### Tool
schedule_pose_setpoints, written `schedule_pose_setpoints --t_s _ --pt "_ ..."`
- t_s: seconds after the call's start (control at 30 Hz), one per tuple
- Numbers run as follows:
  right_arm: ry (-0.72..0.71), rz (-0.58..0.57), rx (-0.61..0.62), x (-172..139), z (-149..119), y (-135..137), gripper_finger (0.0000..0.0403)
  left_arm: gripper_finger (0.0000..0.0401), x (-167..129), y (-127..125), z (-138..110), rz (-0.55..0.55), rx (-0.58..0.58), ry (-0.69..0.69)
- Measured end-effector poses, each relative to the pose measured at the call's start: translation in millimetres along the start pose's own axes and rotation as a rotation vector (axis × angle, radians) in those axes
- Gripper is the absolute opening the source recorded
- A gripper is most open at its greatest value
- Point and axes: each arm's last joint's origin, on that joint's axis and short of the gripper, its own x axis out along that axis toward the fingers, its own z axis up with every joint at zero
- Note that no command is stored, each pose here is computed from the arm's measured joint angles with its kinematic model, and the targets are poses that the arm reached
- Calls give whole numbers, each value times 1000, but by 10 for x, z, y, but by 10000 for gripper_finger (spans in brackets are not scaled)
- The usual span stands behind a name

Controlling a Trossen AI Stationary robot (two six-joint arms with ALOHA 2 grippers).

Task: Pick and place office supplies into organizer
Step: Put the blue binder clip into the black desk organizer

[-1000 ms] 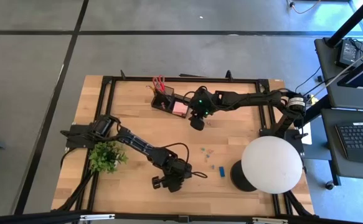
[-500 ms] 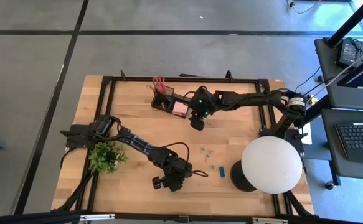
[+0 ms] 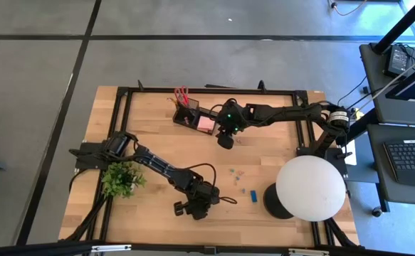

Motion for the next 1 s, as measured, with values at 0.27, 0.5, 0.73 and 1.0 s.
schedule_pose_setpoints --t_s 0.27,0.5,0.73,1.0 --pt "0 0 0 0 0 0 181 139 6 -24 33 16 100 22" --pt "0 0 0 0 0 0 181 138 8 -35 16 1 31 31" --pt "0 0 0 0 0 0 181 110 10 -42 9 -13 11 28" --pt "0 0 0 0 0 0 181 70 12 -47 8 -19 27 25"
